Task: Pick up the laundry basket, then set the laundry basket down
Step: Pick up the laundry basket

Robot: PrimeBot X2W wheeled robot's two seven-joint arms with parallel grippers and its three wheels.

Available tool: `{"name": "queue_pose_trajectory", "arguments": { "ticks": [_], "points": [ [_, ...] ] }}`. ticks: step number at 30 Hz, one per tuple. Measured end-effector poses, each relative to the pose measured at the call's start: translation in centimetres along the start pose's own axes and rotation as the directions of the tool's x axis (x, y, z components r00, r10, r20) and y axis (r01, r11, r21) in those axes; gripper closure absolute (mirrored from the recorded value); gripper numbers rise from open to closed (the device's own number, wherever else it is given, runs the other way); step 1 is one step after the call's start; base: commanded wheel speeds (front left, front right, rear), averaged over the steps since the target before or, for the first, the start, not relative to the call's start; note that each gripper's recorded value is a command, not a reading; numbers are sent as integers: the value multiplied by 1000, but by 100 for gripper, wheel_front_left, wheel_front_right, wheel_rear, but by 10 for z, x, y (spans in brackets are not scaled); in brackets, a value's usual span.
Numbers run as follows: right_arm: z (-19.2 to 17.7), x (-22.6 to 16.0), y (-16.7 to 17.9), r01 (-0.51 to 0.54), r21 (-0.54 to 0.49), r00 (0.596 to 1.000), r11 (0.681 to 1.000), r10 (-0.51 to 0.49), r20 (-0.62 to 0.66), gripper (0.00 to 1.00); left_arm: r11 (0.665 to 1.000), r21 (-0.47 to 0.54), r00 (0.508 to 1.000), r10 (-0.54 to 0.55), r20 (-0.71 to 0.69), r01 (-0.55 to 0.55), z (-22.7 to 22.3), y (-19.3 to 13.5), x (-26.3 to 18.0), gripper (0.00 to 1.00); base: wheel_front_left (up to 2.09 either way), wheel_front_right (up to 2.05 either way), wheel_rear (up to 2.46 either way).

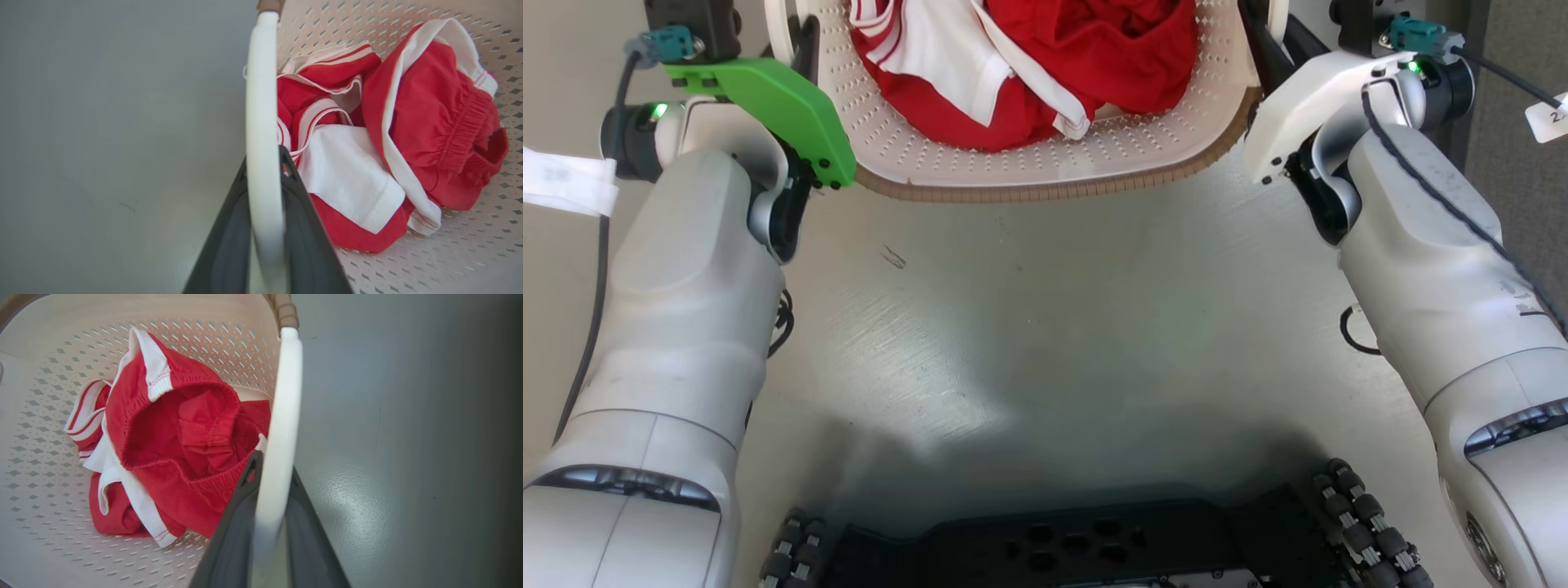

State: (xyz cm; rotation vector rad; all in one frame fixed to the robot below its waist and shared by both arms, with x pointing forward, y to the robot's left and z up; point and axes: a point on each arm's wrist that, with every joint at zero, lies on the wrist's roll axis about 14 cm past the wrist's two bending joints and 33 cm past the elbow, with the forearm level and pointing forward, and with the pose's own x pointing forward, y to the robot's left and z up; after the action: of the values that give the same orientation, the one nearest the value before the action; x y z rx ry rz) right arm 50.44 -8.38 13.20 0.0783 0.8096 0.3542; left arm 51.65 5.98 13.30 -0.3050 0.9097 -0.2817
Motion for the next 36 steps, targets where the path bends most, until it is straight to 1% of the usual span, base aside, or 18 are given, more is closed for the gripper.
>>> {"name": "queue_pose_trajectory", "arguments": {
  "ticks": [6,17,36],
  "points": [
    [1,-7,-1,10,-6,1000,1000,-10,-15,100,1000,2,1000,-1,3,1,4,-4,-6,100,0,0,0],
    [19,-25,0,28,1,1000,1000,-28,-4,100,1000,-7,1000,0,21,0,19,-15,-24,100,0,0,0],
    [42,-76,10,42,23,999,999,-42,5,100,1000,-29,1000,-7,-23,6,28,-42,-72,100,0,0,0]
  ]
}}
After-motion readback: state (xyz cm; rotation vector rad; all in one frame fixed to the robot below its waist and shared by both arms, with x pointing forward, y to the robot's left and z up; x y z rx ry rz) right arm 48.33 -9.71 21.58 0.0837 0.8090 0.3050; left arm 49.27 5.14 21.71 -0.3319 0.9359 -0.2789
